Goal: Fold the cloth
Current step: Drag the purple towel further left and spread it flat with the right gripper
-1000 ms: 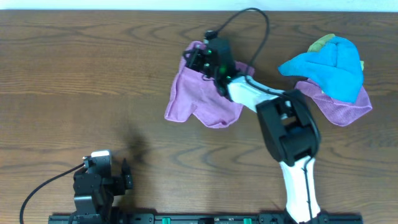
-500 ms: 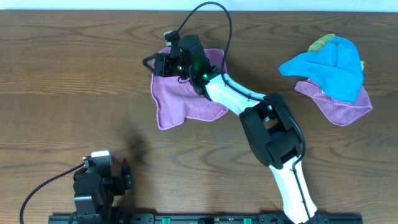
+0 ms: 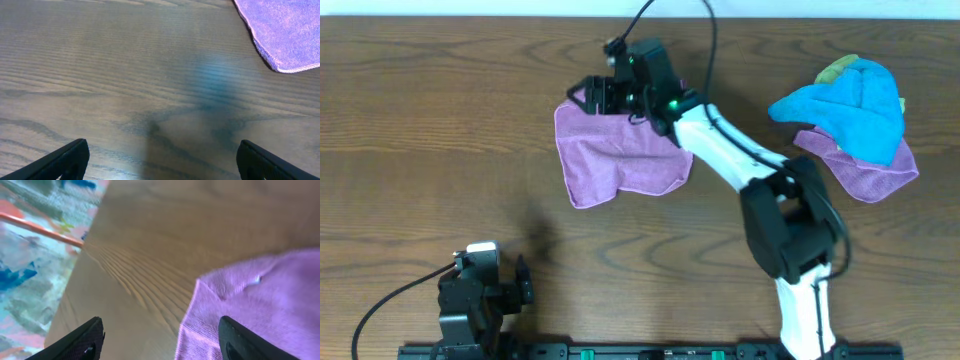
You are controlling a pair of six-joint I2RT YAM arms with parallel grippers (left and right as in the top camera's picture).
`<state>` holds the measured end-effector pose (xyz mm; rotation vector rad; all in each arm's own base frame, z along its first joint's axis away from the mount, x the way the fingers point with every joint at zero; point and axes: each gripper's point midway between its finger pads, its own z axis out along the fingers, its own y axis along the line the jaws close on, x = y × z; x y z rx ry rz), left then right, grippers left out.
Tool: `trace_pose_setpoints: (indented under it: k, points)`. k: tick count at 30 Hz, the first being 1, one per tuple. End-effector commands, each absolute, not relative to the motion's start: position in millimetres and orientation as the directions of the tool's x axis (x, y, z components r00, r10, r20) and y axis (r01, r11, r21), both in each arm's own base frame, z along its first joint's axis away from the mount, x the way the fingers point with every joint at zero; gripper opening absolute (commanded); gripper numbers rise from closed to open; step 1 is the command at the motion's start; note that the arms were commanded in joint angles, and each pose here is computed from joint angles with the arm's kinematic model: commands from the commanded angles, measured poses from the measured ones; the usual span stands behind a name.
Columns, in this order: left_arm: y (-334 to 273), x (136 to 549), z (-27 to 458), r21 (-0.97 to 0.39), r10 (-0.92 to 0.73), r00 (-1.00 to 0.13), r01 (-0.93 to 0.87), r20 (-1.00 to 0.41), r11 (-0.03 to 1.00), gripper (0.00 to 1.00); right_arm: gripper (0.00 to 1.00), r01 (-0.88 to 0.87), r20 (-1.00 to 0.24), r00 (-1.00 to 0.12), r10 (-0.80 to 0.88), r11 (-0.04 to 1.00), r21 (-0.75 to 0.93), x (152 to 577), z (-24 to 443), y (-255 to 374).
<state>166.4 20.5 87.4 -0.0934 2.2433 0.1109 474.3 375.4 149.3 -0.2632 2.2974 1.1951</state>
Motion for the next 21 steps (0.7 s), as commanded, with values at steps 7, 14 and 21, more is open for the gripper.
trace_pose_setpoints:
  k: [7, 14, 21]
  points:
    - [19.1, 166.0, 85.6, 0.056, -0.012, -0.627, -0.089, -0.779, 0.994, 0.95, 0.81, -0.17, -0.355, -0.931, 0.083, 0.763, 0.624, 447.2, 155.5, 287.5]
    - [19.1, 166.1, 85.7, 0.056, -0.012, -0.626, -0.089, -0.779, 0.994, 0.95, 0.85, 0.106, -0.027, -0.99, 0.138, 0.861, 0.497, 394.5, 116.0, 220.1]
    - [19.1, 166.9, 86.7, 0.056, -0.012, -0.622, -0.09, -0.783, 0.994, 0.95, 0.8, 0.2, 0.079, -0.98, 0.183, 0.91, 0.362, 370.6, 101.8, 183.4]
